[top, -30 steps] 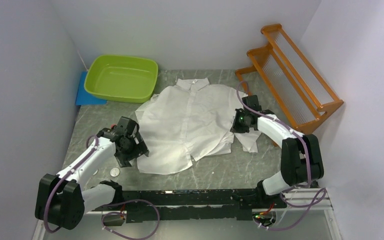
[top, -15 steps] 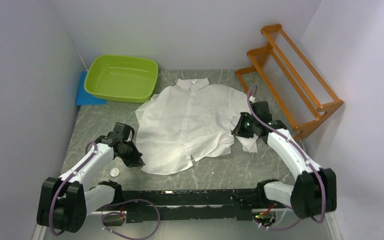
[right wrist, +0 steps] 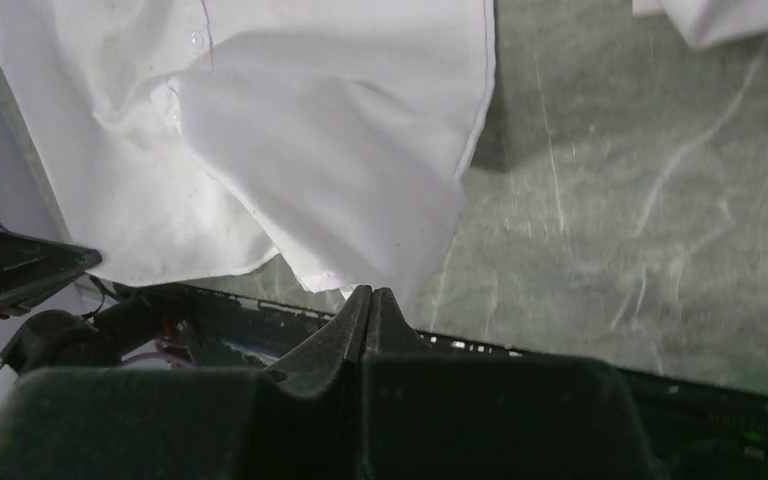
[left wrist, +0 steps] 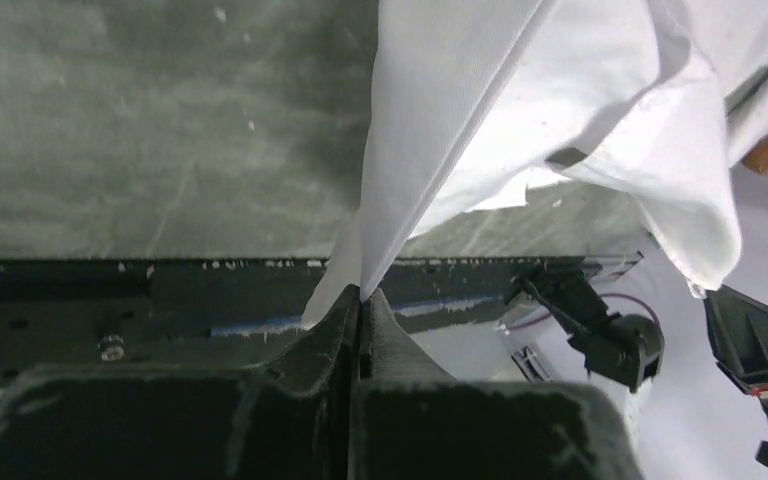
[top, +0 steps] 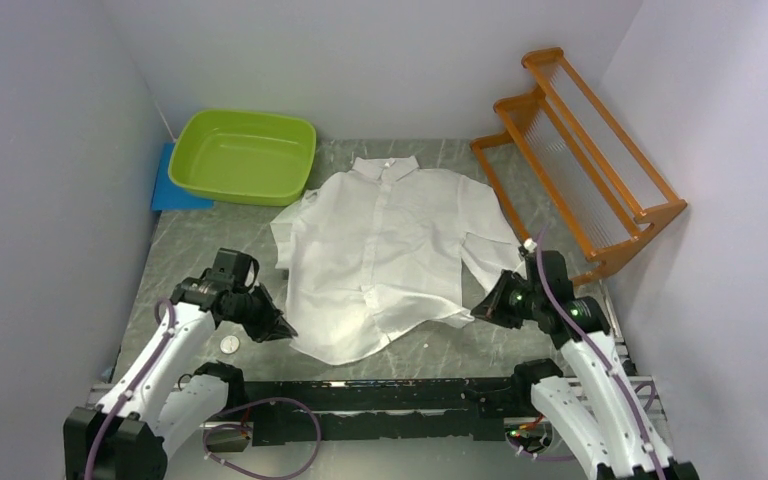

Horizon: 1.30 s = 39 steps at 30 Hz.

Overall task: Pin the brooch onto the clothing
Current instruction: Flatten out the clothes at the center of the board.

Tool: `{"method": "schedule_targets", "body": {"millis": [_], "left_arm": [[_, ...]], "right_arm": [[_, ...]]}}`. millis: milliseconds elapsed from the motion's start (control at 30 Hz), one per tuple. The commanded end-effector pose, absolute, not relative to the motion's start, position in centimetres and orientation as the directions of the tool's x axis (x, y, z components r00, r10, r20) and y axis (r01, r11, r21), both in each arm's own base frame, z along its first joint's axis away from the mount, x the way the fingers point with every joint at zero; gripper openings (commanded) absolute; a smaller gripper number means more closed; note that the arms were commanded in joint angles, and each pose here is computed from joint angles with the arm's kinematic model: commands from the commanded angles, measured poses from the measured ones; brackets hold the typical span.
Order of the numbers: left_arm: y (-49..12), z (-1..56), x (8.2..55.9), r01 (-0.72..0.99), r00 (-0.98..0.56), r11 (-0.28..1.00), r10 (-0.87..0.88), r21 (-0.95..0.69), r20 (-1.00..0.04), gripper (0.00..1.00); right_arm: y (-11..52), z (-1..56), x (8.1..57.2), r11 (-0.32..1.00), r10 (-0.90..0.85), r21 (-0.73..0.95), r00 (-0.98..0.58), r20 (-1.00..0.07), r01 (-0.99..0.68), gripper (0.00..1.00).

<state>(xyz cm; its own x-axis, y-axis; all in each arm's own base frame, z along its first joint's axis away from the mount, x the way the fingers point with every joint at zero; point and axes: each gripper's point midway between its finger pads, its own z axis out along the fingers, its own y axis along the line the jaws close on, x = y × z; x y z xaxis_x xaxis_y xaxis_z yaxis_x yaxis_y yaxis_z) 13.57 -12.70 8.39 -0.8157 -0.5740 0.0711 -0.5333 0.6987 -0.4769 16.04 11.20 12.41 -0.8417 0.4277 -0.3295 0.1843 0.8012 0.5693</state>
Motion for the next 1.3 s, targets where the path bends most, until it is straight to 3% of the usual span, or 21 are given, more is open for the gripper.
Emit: {"method": "schedule_targets", "body": {"millis": [0,200,667,733,767,800,867,933,1033,1267], "left_arm": [[-13.3,12.1,11.1,-0.523,-0.833,0.685,-0.536,-0.507,0.134,0.03],[-11.9,15.0,8.7,-0.504,-0.844,0.723,-0.528,-0.473,0.091,0.03],[-11.0,16.2,3.0,-0.534,-0.838,0.727,-0.522,-0.431,0.157,0.04],[-10.7,16.2,2.9,-0.517,-0.849,0.742,-0.509,-0.427,0.143,0.22],[-10.4,16.2,2.9,-0.511,-0.852,0.752,-0.507,-0.416,0.130,0.40],[-10.1,16.2,2.9,-0.507,-0.854,0.763,-0.507,-0.401,0.114,0.59],[-9.6,16.6,3.4,-0.490,-0.860,0.778,-0.506,-0.393,0.071,0.80],[-9.5,17.2,4.5,-0.463,-0.865,0.785,-0.502,-0.412,0.016,0.87],[-9.6,18.0,6.8,-0.414,-0.872,0.797,-0.486,-0.440,-0.060,0.89],[-11.1,16.8,13.6,-0.350,-0.886,0.806,-0.451,-0.477,-0.112,0.89]], "right_arm": [[10.1,14.4,13.3,0.775,0.513,0.563,-0.807,-0.292,0.289,0.00],[9.2,15.4,10.6,0.766,0.546,0.553,-0.787,-0.287,0.329,0.00],[7.1,17.2,5.5,0.742,0.611,0.545,-0.729,-0.309,0.391,0.00],[7.4,16.8,5.0,0.733,0.613,0.559,-0.732,-0.297,0.387,0.13],[7.5,16.8,5.0,0.734,0.607,0.566,-0.736,-0.299,0.376,0.23],[7.6,16.8,5.1,0.736,0.602,0.572,-0.737,-0.307,0.362,0.39],[7.7,17.1,5.4,0.736,0.598,0.585,-0.731,-0.328,0.340,0.62],[7.8,17.9,6.1,0.736,0.593,0.607,-0.719,-0.363,0.300,0.75],[8.3,18.9,7.8,0.737,0.579,0.636,-0.699,-0.420,0.228,0.85],[11.4,17.1,11.7,0.704,0.513,0.703,-0.753,-0.413,0.094,0.86]]}}
